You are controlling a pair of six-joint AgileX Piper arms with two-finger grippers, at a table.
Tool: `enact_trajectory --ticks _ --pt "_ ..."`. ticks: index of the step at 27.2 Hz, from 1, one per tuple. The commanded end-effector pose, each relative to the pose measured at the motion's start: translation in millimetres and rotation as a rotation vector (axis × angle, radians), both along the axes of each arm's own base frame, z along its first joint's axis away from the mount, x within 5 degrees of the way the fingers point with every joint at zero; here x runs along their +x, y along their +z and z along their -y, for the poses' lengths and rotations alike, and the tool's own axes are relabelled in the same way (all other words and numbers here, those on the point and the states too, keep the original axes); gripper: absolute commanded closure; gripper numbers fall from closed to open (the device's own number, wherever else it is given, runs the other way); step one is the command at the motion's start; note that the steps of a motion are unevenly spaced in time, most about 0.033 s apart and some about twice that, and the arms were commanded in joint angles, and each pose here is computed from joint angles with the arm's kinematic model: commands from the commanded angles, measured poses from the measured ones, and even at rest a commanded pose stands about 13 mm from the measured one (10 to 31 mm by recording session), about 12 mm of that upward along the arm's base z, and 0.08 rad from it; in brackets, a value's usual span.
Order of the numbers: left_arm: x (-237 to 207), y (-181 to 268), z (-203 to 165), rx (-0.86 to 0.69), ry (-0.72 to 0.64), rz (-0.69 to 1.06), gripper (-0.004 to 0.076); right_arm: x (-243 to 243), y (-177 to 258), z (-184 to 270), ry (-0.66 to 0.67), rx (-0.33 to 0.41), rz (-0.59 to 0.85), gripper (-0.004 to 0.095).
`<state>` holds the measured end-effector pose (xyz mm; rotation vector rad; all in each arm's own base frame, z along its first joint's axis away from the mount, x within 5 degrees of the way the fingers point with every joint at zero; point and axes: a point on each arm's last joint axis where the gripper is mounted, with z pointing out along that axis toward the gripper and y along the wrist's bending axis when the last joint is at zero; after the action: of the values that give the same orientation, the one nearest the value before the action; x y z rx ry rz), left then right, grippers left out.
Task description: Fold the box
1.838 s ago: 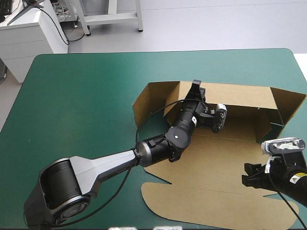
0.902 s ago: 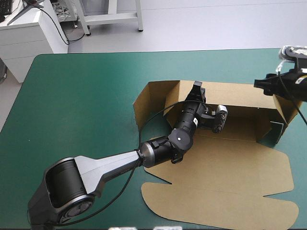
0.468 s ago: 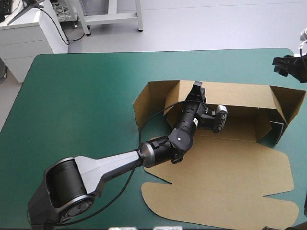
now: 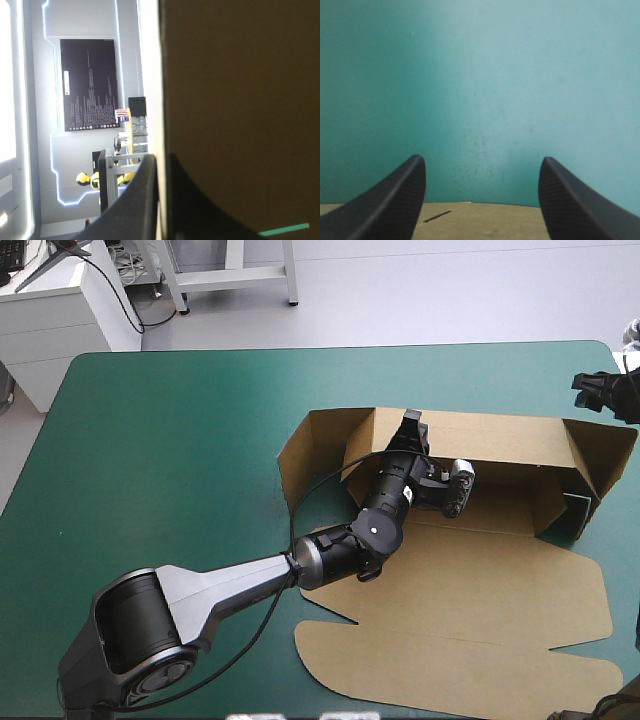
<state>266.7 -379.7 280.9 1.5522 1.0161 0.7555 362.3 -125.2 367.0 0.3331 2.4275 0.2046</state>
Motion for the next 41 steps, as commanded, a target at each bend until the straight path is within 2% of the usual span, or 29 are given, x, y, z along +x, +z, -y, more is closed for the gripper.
enact_trajectory --ticks 1,6,10,15,21,29,32,37,41 --pt "-4 26 -5 -0.063 0.017 0.031 0.0732 -10 28 3 -0.021 -0.065 0.098 0.0309" --pt "-4 26 -5 -0.143 0.041 -0.006 0.0732 -17 21 11 -0.026 -0.105 0.01 0.0309" --pt "-3 26 -6 -0.151 0.054 -0.005 0.0732 -19 21 12 -0.029 -0.054 0.011 0.0309" --pt "-2 27 -8 -0.171 0.083 -0.004 0.0732 -23 17 10 0.016 -0.054 -0.043 0.0309" --pt "-2 27 -8 -0.168 0.077 -0.005 0.0732 -25 14 6 0.06 -0.019 -0.067 0.0309" --pt "-3 26 -7 -0.175 0.072 -0.01 0.0732 -42 -19 6 0.09 0.01 -0.177 0.0309" --pt "-3 26 -7 -0.174 0.072 -0.01 0.0732 -51 -17 11 0.067 0.012 -0.151 0.0309" --pt "-3 27 -8 -0.244 0.089 -0.042 0.0732 -60 -10 33 -0.028 0.081 -0.068 0.0309" --pt "-3 27 -8 -0.286 0.095 -0.061 0.0732 -66 -9 45 -0.071 0.093 -0.052 0.0309"
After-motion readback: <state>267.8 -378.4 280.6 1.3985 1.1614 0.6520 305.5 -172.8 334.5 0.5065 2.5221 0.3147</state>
